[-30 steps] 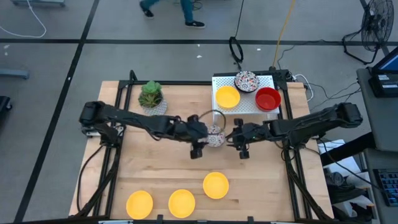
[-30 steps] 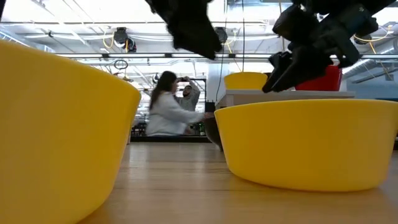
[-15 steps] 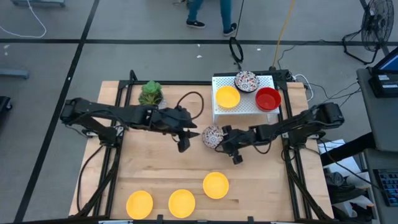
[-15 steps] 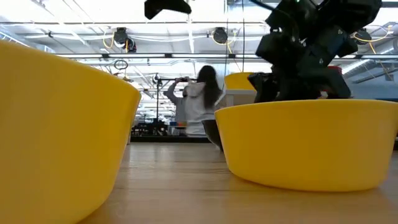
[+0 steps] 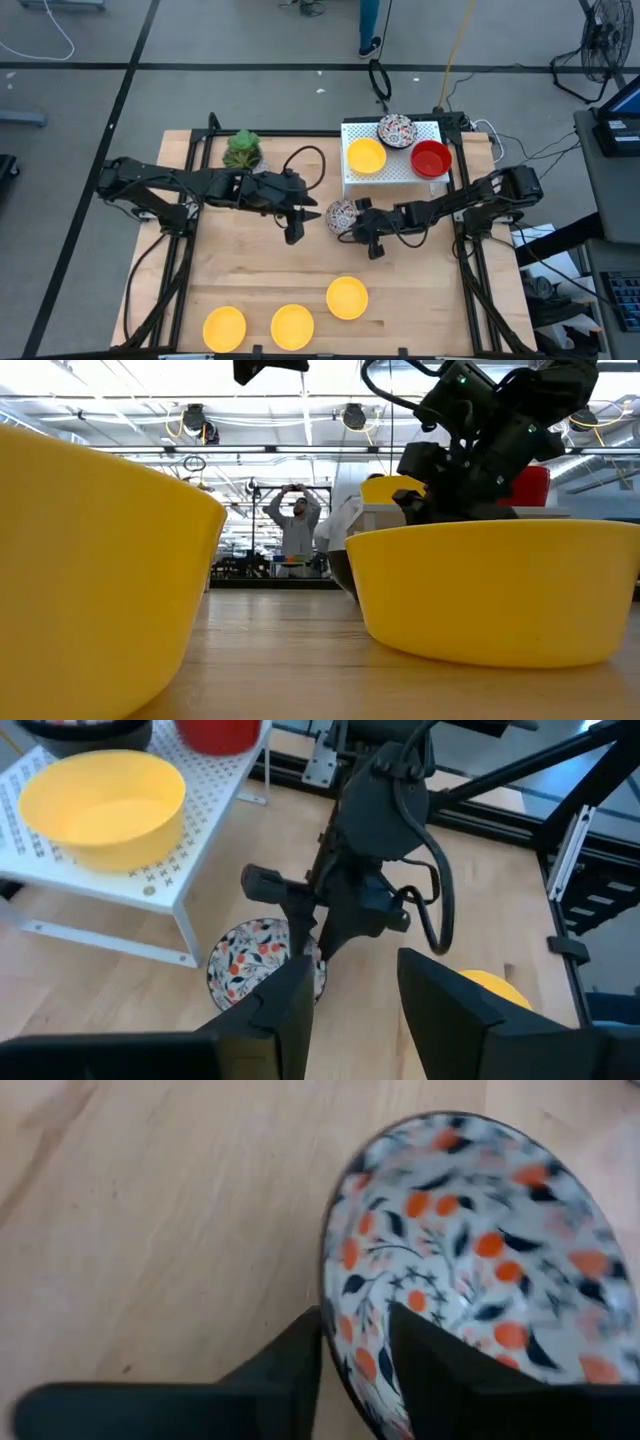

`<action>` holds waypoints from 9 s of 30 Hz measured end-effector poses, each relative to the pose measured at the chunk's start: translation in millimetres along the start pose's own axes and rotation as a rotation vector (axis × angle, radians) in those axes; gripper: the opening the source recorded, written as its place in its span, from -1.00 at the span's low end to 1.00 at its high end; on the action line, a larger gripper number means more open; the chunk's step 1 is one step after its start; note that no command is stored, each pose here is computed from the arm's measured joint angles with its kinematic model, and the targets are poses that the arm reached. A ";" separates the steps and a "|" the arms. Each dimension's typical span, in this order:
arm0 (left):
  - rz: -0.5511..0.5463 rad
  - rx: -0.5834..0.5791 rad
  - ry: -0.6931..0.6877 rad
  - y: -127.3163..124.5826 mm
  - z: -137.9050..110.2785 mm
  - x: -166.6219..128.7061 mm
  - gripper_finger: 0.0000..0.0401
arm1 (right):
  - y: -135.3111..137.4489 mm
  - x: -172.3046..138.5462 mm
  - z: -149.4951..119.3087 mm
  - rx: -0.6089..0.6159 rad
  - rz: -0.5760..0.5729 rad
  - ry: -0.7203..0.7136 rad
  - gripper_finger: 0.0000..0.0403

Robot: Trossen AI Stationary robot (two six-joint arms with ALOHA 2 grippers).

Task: Pick & Place Mini bowls
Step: Stack the black patterned bowl on top of the black patterned bowl on the shelf, then stack the yellow bowl on top of the yellow bowl on the shelf

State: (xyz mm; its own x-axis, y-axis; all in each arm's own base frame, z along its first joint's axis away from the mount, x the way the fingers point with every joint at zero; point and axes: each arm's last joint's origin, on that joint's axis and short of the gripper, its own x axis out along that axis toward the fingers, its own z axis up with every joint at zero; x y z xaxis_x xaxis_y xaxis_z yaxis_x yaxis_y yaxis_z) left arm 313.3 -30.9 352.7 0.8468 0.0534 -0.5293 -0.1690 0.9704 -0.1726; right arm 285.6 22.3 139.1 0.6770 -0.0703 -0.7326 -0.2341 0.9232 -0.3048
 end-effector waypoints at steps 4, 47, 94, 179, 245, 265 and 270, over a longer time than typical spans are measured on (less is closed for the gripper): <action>-0.009 0.025 -0.037 -0.8 3.7 0.0 -0.27 | 0.3 -0.1 -0.5 0.020 0.004 0.005 -0.87; 0.003 0.103 -0.033 -0.4 3.0 0.2 -0.27 | -143.1 -213.9 26.7 0.464 -0.650 0.041 -0.99; -0.084 -0.366 0.581 -29.4 -63.5 -2.0 -0.27 | -162.6 -199.3 17.5 0.484 -0.629 0.080 -0.22; 0.081 -0.475 0.365 83.8 -138.1 82.3 -0.97 | -76.4 -134.5 30.5 0.242 -0.176 -0.327 -0.42; 0.081 -0.180 0.437 -12.8 -51.4 13.1 -0.84 | -25.7 -65.7 37.4 0.028 0.064 -0.193 -0.41; 0.106 -0.188 0.530 -24.0 -64.3 5.4 -0.84 | 6.7 19.1 71.1 -0.125 0.291 -0.224 -0.08; 0.099 -0.189 0.538 -25.2 -65.2 4.8 -0.84 | 11.0 37.6 66.1 -0.128 0.287 -0.225 -0.12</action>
State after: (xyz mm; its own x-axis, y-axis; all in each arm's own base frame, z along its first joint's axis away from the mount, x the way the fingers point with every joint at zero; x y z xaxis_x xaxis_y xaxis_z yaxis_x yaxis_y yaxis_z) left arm 288.8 -70.5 300.4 0.4548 -0.0336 -0.8900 -0.3634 0.9053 -0.2199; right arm 354.6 54.8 148.5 0.7041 0.2814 -0.6519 -0.5117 0.8376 -0.1911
